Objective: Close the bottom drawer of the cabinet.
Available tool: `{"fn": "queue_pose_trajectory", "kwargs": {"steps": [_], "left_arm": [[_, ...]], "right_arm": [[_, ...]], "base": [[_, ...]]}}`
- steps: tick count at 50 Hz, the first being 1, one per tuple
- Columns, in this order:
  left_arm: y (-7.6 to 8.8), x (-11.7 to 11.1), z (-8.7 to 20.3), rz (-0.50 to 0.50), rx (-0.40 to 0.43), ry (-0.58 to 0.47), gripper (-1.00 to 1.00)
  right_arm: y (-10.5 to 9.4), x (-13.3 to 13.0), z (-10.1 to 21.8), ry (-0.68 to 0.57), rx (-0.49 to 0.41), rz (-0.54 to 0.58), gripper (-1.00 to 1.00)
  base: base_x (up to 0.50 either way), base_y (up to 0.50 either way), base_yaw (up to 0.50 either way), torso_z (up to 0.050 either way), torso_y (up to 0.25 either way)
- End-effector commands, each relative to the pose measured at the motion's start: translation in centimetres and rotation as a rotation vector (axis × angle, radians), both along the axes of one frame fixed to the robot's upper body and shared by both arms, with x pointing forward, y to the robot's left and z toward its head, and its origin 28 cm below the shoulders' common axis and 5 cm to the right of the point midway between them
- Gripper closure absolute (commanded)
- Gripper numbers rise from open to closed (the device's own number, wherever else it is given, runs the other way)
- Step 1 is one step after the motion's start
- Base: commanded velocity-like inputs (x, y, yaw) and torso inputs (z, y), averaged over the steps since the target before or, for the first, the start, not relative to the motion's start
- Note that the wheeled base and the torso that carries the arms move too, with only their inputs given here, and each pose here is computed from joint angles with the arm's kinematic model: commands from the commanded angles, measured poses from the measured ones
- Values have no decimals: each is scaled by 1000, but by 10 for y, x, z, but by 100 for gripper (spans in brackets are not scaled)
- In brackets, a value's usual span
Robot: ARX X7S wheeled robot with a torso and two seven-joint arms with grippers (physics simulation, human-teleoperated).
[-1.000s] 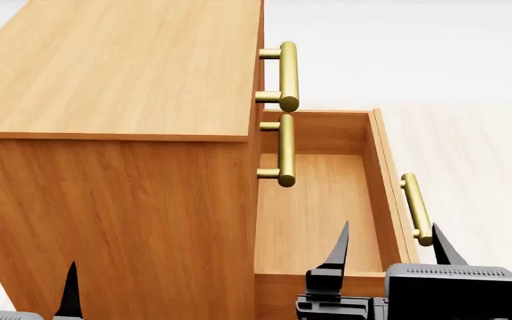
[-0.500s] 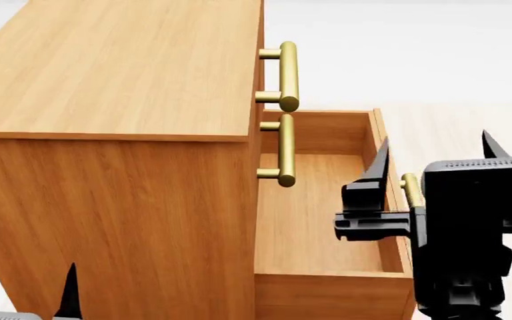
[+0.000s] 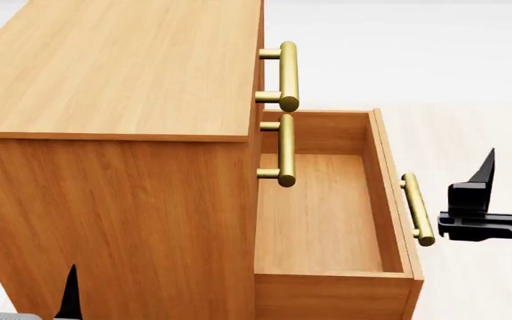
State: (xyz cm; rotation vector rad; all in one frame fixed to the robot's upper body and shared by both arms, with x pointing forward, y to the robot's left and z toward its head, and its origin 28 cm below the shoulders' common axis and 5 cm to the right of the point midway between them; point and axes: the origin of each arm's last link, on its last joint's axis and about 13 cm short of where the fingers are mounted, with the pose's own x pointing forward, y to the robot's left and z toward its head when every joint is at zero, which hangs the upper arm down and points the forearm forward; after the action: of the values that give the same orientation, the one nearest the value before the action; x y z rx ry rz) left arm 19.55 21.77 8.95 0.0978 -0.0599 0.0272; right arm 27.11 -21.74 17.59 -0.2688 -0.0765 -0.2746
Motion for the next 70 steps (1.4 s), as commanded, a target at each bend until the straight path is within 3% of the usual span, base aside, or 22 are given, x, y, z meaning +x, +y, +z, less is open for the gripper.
{"fn": "queue_pose_trajectory", "kwargs": {"steps": [1,5,14,26,52,70], "left_arm": [[3,2,0,26,-6,-26,-100],[2,2,0,25,-3,-25,-100],[4,2,0,30,-2,-25,-100],[2,2,2,24,4,-26,-100],[-2,3,5,15,14,-28,-100],[-3,3,5,11,13,-28,-100]], "right_arm": [[-27,-11,-31,36,15,-46,-100],[-33,-7,-49,54,-6,-3,-100],[-40,-7,-89,140,49,9,-100],[-32,-18,-100,147,28,89,-100],[-20,-26,-143,175,94,171,-100],[-11,-23,-143,187,90,233,-100]], "base": [[0,0,0,0,0],[0,0,0,0,0],[0,0,0,0,0],[0,0,0,0,0],[0,0,0,0,0],[0,0,0,0,0]]}}
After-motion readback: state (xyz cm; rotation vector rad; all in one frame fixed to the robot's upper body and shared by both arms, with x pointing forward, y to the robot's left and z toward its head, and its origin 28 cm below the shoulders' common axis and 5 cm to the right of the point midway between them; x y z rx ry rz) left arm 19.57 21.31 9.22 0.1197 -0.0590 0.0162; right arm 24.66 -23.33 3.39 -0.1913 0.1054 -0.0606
